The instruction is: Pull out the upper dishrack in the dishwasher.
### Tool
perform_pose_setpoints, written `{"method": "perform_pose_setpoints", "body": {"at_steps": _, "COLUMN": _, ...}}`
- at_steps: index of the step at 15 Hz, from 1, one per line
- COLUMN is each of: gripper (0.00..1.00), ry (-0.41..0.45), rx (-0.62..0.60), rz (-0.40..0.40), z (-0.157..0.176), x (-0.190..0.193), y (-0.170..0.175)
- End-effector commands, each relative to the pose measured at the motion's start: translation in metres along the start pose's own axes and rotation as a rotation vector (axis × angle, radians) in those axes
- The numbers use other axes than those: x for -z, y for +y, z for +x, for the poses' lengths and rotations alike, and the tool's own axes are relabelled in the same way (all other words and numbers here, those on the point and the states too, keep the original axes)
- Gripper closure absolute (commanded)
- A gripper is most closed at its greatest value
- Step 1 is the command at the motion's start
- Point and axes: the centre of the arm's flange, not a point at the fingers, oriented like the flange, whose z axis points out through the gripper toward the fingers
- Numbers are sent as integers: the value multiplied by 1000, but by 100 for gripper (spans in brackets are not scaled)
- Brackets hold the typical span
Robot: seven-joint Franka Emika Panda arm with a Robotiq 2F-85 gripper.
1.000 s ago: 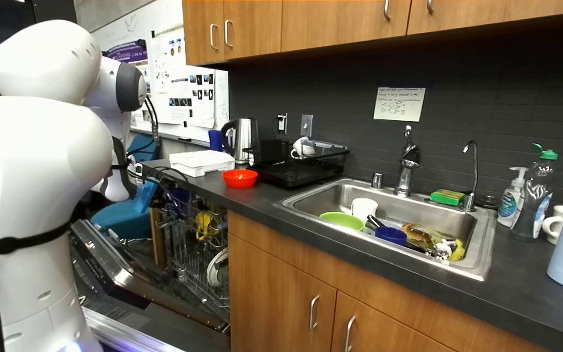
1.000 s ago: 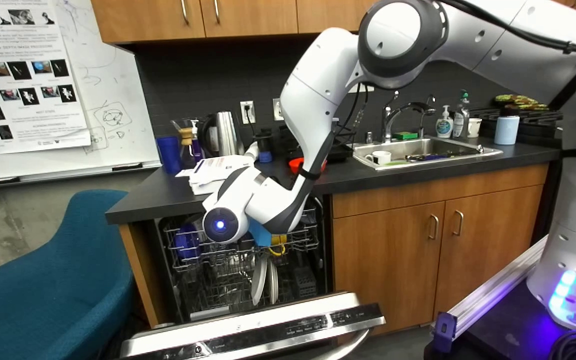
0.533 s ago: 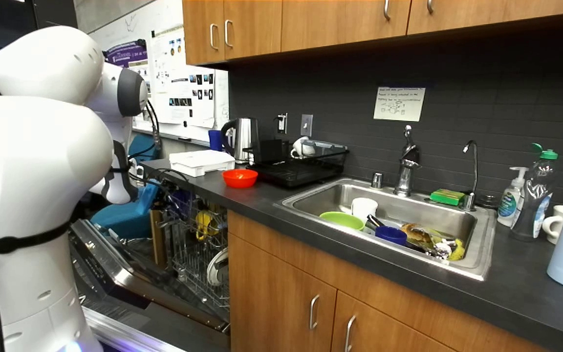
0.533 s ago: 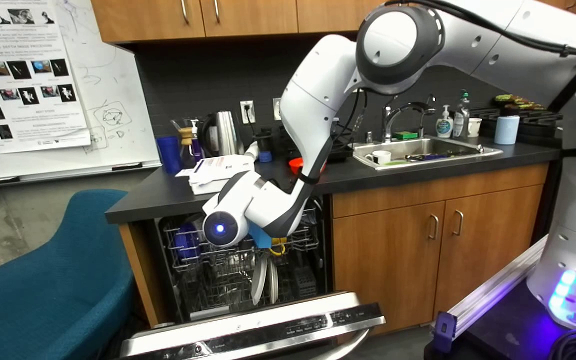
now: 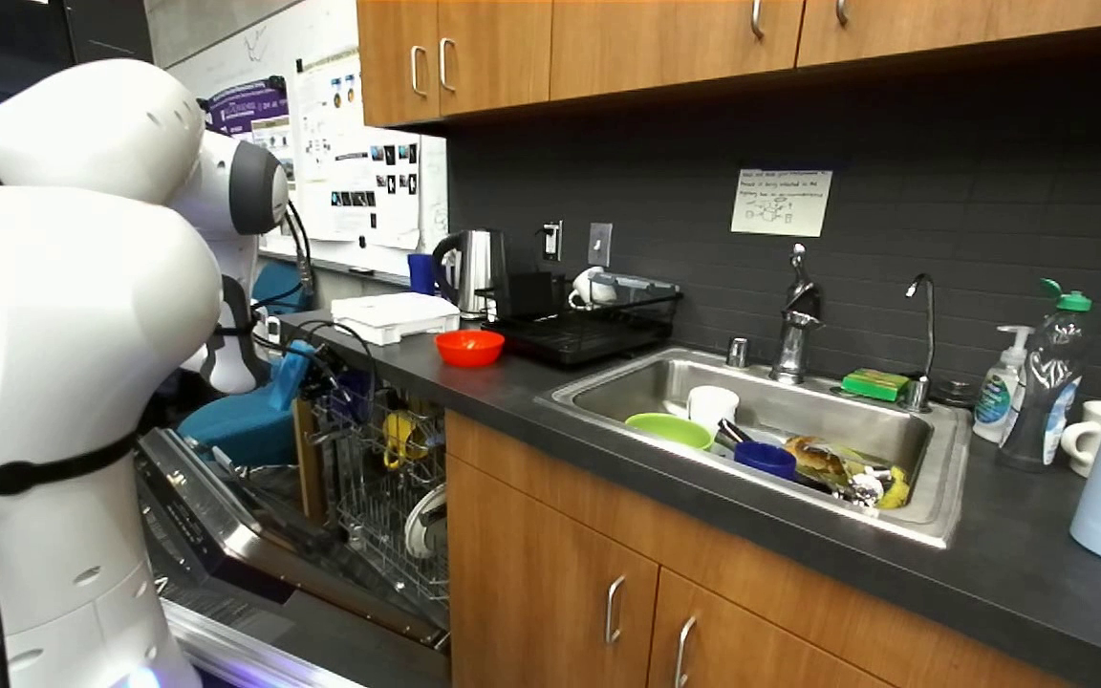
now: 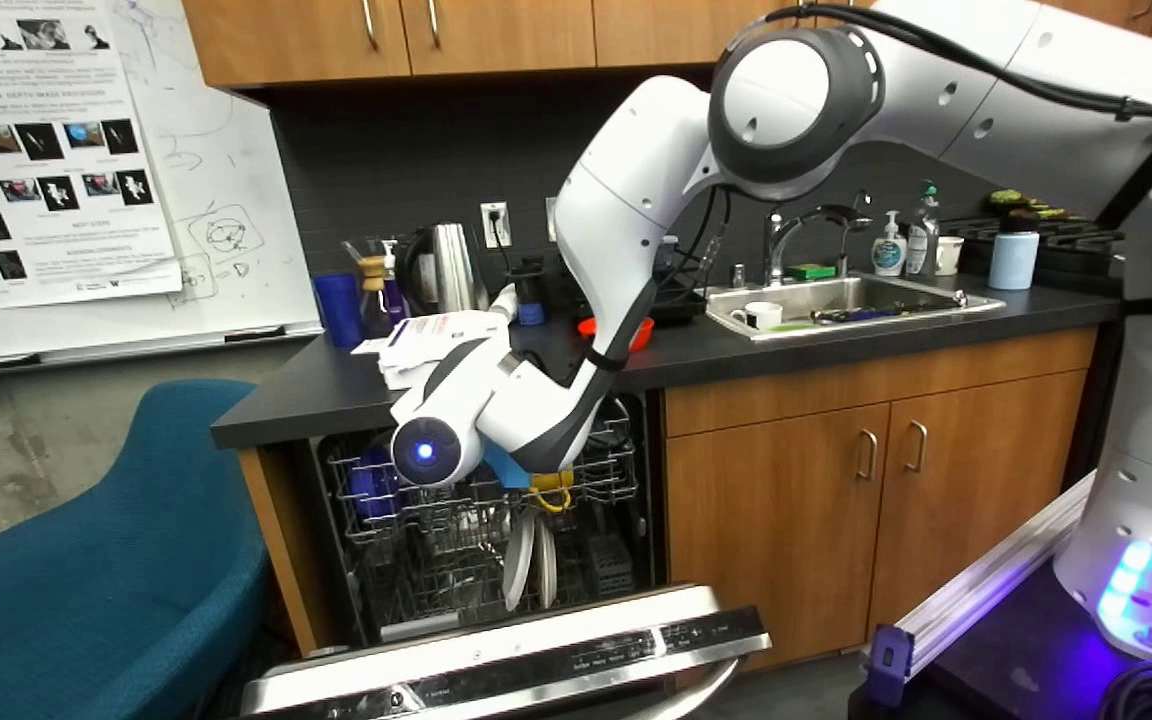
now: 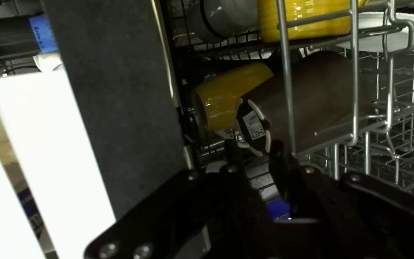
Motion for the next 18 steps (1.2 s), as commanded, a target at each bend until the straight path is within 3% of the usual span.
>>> {"method": "perform_pose_setpoints", "body": {"at_steps": 1, "gripper": 100, "ry": 12, "rx": 19, "rz": -11, "z": 7, "x": -9, "y": 6}}
{"method": "perform_pose_setpoints", "body": {"at_steps": 5, "gripper": 97, "ry": 16, "rx": 22, "rz": -2, "z": 0, "x": -3, "y": 5}}
{"method": "perform_pose_setpoints", "body": {"at_steps": 6, "gripper": 74, "ry": 20, "rx": 28, "rz": 3, "z": -3, "x": 0, "y": 5}}
{"method": "perform_pose_setpoints", "body": {"at_steps": 9, "gripper": 67, "ry": 15, "rx": 37, "rz": 13, "z": -14, "x": 3, "y": 1}}
{"method": "perform_pose_setpoints", "body": {"at_steps": 18, "gripper": 5, "ry": 6, "rx": 84, "rz": 41, "z": -25, "x": 5, "y": -20}}
